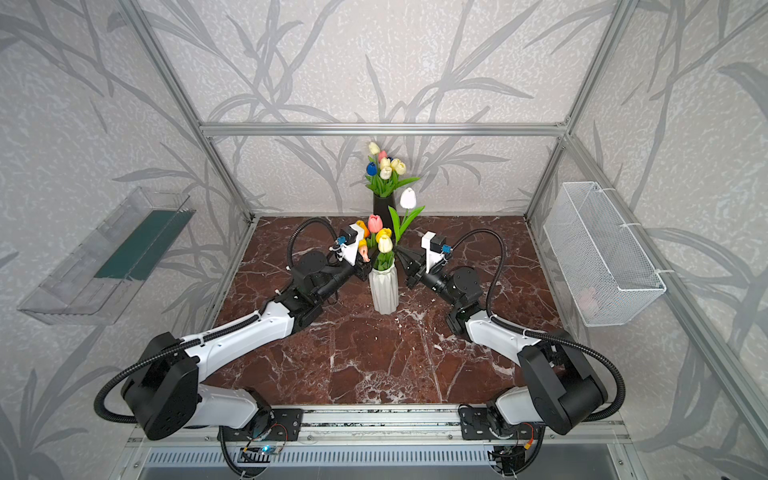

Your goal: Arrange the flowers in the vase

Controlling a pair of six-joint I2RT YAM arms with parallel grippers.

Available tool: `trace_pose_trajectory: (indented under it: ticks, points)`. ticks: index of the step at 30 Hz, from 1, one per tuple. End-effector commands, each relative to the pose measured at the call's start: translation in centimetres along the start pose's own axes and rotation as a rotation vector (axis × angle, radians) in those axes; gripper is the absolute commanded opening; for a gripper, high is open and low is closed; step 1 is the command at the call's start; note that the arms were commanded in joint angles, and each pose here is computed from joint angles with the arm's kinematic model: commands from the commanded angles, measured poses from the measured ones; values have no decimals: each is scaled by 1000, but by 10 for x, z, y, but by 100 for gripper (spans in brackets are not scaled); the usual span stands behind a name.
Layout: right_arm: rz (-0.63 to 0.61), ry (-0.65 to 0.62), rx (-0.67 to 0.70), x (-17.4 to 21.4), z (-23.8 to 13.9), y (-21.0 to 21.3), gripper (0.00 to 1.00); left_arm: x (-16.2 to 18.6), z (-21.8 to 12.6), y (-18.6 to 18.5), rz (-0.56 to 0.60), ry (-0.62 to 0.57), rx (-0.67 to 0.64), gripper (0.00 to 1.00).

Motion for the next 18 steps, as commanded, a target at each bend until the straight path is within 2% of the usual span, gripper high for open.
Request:
trace_pose_trajectory:
  ticks: [1, 3, 5, 9, 11, 15, 17, 18]
  points:
    - [-53, 35, -22, 9, 0, 6, 2, -17, -8, 6, 22, -56, -31, 18]
    - [-59, 54, -23, 14, 1, 6, 3, -15, -8, 6, 23, -56, -27, 23]
    - [-67, 71, -22, 20, 0, 6, 6, -12, -7, 6, 22, -47, -32, 31]
    - [-84, 77, 0, 23, -5, 5, 25, -9, -10, 6, 21, -44, -31, 52]
    - [-91, 77, 11, 20, -8, 6, 34, -7, -12, 6, 17, -39, -31, 58]
    - [-109, 106, 47, 15, -10, 3, 43, 0, -17, 6, 10, -21, -30, 70]
    - [-110, 130, 72, 14, -10, 1, 45, 3, -20, 5, 5, -10, -24, 73]
    - [-121, 134, 69, 13, -11, 2, 46, 4, -22, 4, 3, -4, -22, 78]
Point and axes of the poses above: each gripper's point midway between its finger pads, its own z axis out along the fingers, its own y axis along the line the jaws close on, x = y × z, the point moved 4 cm from there along -z, back along the fingers, and after that the axes turned 4 degrees about -z, right-handed, at the moved point
